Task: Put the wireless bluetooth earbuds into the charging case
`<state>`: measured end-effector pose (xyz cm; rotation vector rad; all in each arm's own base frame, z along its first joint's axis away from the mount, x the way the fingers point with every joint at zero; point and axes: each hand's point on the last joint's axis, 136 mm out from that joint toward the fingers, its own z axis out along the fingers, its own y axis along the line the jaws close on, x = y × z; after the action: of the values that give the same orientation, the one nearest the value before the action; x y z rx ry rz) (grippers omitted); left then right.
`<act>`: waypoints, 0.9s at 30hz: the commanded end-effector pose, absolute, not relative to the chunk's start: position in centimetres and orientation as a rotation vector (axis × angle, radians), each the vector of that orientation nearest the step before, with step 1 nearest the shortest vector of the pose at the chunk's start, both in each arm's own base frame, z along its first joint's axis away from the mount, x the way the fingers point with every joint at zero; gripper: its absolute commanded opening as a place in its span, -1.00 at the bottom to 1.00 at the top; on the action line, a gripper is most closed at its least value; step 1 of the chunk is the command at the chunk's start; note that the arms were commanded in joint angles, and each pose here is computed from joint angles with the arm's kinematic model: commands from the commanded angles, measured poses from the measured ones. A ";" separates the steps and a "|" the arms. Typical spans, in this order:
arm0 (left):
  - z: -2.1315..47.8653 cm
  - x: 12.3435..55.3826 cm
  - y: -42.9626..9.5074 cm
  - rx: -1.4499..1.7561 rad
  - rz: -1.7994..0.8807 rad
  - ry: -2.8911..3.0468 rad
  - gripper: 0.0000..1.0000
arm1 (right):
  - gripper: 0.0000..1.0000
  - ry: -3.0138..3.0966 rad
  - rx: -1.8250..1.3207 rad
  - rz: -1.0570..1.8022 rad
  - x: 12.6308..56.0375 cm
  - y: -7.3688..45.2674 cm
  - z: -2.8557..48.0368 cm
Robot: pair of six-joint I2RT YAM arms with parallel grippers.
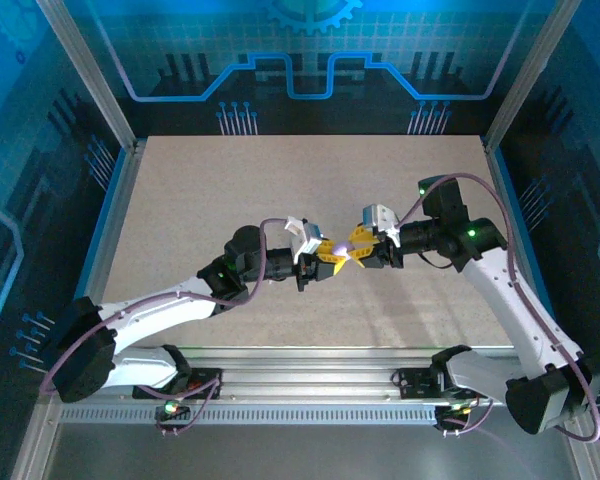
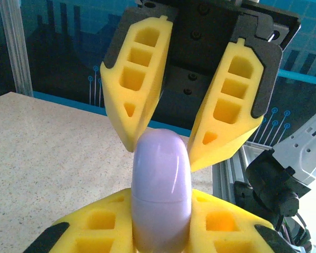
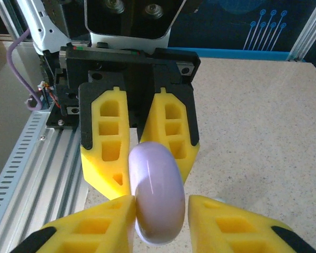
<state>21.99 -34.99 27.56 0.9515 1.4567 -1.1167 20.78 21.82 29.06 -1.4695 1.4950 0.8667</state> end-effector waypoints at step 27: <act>30.1 20.5 -35.5 1.021 -1.157 1.346 -0.60 | -0.50 1.431 -1.556 1.004 19.6 22.5 29.4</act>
<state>21.27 -35.15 27.40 0.9860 1.4512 -1.1476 19.99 22.30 28.51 -1.5441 1.4688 0.9790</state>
